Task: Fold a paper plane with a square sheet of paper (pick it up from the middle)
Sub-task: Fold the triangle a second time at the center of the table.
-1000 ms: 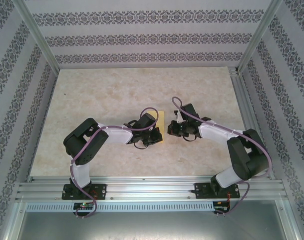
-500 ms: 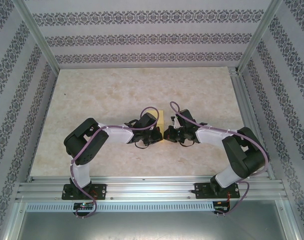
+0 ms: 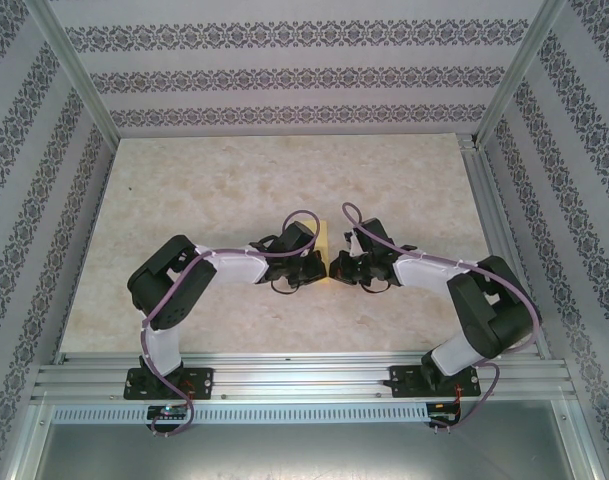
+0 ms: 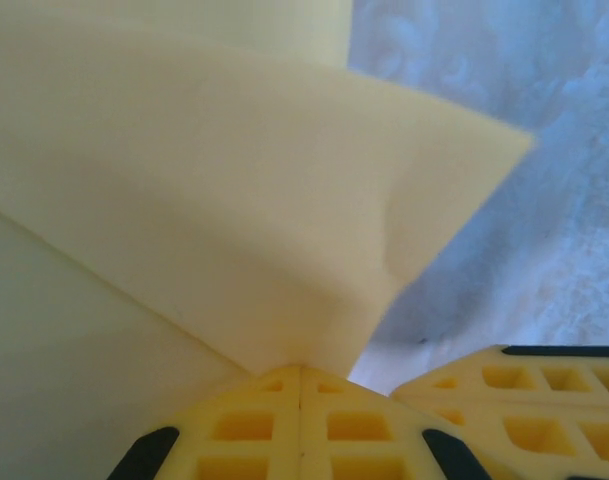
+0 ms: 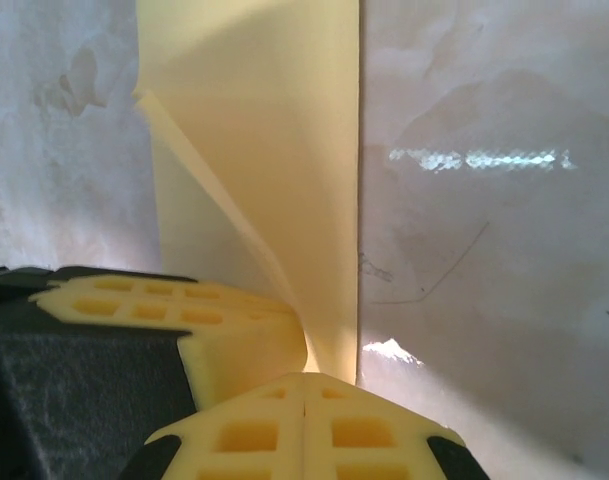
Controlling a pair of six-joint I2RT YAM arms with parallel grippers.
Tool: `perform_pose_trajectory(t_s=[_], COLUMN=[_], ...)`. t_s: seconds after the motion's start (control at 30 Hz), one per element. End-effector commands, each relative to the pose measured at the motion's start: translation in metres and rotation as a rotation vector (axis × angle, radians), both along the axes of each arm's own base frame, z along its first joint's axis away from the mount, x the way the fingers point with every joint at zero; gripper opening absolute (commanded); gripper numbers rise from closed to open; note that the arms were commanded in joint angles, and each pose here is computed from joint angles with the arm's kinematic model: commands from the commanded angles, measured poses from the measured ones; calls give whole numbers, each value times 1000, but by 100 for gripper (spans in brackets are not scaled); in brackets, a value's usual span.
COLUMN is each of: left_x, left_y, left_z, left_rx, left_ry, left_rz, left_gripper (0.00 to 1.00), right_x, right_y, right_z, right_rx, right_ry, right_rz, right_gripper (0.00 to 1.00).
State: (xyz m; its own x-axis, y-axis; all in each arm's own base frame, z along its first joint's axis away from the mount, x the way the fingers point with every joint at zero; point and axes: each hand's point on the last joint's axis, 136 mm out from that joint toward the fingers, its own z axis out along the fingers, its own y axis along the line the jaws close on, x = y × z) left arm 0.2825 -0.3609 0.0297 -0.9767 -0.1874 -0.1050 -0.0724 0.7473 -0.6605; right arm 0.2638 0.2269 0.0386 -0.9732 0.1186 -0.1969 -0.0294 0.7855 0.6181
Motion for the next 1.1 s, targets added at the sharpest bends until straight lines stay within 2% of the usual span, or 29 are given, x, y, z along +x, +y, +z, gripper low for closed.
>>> perform_pose_trajectory(t_s=[0.0,0.37,0.8,1.07], left_x=[15,28,36,35], left_y=[-5,1,6,7], left_z=[27,16,-7,-9], left_rx=[-40,2,49,57], left_ry=[-65,-63,-44,-38], left_rz=[-22,-29,-42,-47], left_gripper=[8,8,8,8], right_x=[2,0,6,13], right_y=[-9,-3,11,22], right_z=[12,27,13,7], right_rx=[-12,35,54,80], right_ry=[-36,-49,-11,8], right_rz=[-14,9,28,47], right_gripper=[0,0,0,0])
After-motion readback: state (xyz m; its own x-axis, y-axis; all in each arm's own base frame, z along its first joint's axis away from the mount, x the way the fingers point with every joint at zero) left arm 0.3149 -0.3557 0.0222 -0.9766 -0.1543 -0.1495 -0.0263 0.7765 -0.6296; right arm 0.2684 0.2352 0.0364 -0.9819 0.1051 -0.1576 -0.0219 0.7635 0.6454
